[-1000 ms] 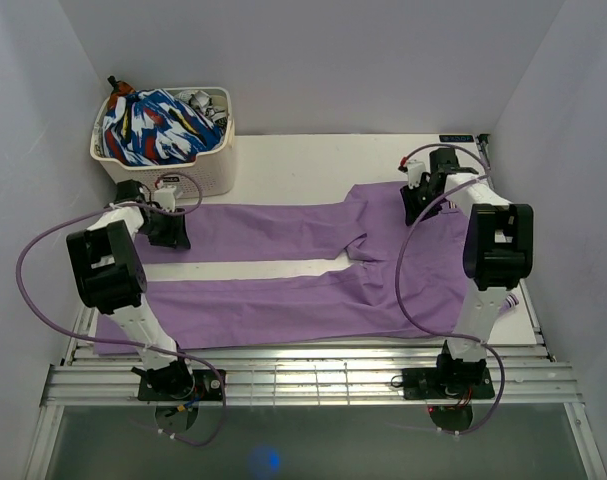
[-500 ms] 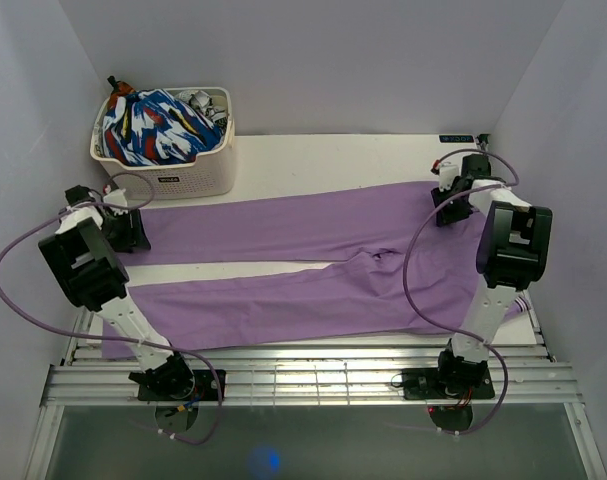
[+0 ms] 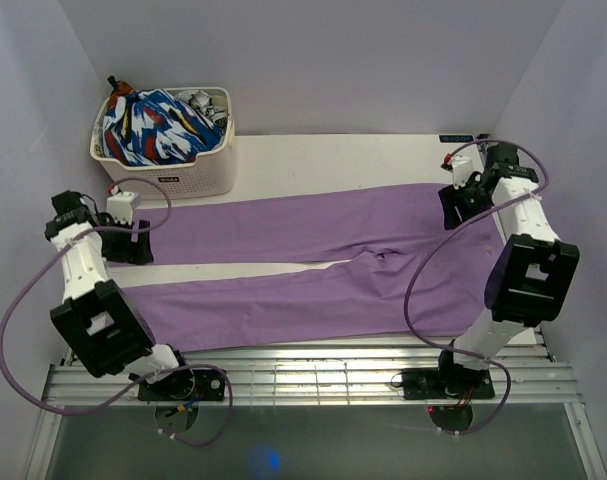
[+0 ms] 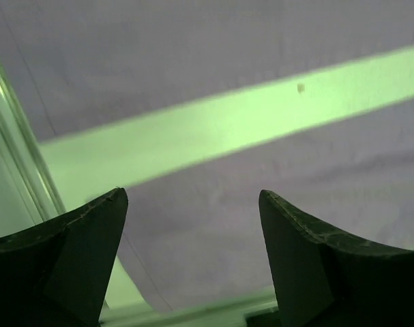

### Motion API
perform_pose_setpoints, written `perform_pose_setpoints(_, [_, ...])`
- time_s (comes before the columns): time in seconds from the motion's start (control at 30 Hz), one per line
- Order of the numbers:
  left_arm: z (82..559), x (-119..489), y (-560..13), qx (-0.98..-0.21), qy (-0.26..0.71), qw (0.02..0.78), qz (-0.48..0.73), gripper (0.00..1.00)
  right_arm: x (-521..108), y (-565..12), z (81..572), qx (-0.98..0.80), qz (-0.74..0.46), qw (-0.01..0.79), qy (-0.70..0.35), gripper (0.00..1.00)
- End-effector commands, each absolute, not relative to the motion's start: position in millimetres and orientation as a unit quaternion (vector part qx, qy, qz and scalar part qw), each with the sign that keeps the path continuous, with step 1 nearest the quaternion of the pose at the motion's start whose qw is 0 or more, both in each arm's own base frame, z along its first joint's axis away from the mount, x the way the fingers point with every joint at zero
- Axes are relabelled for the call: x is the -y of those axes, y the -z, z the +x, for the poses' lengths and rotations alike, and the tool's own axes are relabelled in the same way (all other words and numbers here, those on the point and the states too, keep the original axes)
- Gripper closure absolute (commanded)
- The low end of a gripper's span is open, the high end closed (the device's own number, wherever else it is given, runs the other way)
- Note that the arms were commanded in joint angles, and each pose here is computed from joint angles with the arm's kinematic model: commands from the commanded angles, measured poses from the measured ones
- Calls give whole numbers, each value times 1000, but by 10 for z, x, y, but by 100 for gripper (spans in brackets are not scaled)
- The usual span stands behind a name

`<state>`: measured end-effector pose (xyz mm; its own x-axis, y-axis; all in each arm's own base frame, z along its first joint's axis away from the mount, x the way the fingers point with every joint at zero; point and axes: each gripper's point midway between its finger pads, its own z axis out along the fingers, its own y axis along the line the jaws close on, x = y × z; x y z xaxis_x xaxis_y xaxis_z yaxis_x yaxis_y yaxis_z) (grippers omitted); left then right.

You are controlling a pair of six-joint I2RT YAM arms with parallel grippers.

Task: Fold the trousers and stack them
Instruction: Flatten the trousers out

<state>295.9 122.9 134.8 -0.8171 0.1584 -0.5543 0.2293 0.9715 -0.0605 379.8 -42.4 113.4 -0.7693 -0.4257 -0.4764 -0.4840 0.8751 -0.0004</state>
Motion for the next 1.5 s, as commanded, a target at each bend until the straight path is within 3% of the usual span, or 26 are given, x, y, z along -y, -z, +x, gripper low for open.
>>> perform_pose_setpoints(0.0, [2234, -1197, -933, -979, 54, 168, 101, 13, 400, -987, 3280, -943, -276, 169, -75, 40])
perform_pose_setpoints(0.17, [1826, -1185, -544, -990, 54, 109, 74, 17, 400, -693, 2909, -947, -284, 129, -75, 51])
perform_pose_setpoints(0.43, [1981, -1346, -72, -992, 53, 92, 65, 23, 523, -59, 2673, -960, -259, 93, -43, 52])
perform_pose_setpoints(0.57, [2287, -1352, 28, -990, 84, 106, 43, 26, 622, 70, 2670, -970, -224, 91, -28, 51])
perform_pose_setpoints(0.83, [3107, -1576, -154, -984, 74, 159, 26, 27, 745, -95, 3056, -971, -185, 147, -21, 49])
perform_pose_setpoints(0.97, [3016, -1456, -219, -983, 96, 146, 48, 27, 622, -327, 3139, -965, -206, 151, -64, 47])
perform_pose_setpoints(1.1, [2911, -1251, -696, -967, 109, 197, 115, 18, 375, -851, 3154, -940, -255, 191, -124, 44])
perform_pose_setpoints(1.3, [3522, -1027, -1340, -917, 117, 349, 152, 15, 296, -1404, 3942, -922, -225, 286, -134, 44])
perform_pose_setpoints(1.47, [3954, -841, -1152, -914, 110, 356, 158, 16, 240, -1072, 4470, -933, -206, 265, -131, 48])
